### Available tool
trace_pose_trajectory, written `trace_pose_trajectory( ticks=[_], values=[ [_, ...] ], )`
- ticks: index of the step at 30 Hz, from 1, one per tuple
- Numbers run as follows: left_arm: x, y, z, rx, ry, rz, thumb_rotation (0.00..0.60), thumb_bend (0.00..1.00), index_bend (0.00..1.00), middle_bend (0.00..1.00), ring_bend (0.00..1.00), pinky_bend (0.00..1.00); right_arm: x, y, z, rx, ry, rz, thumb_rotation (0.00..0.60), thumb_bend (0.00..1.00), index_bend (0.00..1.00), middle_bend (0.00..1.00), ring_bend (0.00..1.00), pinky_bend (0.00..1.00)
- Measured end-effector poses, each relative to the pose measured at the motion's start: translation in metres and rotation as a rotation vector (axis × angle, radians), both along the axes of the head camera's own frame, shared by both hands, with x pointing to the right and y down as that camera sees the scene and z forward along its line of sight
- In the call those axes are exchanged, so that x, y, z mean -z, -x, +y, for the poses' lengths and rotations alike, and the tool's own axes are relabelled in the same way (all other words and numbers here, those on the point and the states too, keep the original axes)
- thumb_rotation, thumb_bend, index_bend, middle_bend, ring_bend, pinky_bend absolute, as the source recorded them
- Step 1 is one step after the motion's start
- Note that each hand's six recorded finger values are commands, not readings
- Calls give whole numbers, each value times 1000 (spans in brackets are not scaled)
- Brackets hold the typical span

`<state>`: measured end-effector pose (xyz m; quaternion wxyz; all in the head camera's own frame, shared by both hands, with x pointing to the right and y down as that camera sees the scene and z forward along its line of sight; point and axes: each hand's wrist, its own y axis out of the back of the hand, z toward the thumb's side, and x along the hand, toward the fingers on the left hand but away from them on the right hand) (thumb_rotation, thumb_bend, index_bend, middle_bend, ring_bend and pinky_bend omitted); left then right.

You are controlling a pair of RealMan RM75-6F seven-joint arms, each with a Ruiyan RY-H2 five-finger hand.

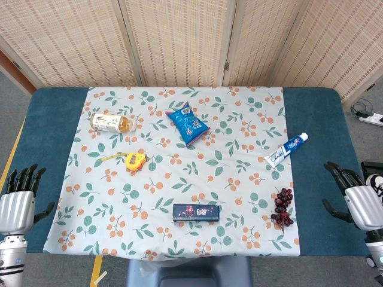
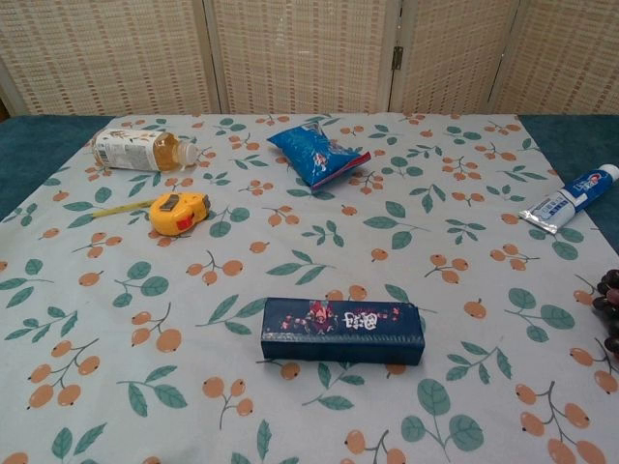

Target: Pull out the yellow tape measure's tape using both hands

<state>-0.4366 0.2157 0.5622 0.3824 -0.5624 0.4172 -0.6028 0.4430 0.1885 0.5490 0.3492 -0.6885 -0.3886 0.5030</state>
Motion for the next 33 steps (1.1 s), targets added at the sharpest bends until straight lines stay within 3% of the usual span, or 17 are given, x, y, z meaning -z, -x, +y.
trace_pose_trajectory(
  ticks=[8, 16, 25, 33],
  values=[
    [-2, -6, 7, -12, 30, 1, 600, 286, 172, 117, 114, 5, -2, 1, 2, -17, -24, 16, 600, 406, 105, 122, 203, 148],
    [-10, -19, -8, -41, 23, 32, 600, 286, 159, 117, 115, 6, 2, -3, 2, -45, -36, 29, 600, 406, 105, 122, 203, 148],
    [-45, -59, -55, -169, 77, 95, 600, 270, 112, 117, 97, 11, 5, 3, -4, -27, -47, 46, 600, 406, 105, 121, 203, 148],
    [-95, -96, -111, -248, 162, 92, 600, 262, 122, 116, 109, 12, 5, 10, -9, -7, -49, 41, 600, 407, 106, 121, 204, 148]
  ],
)
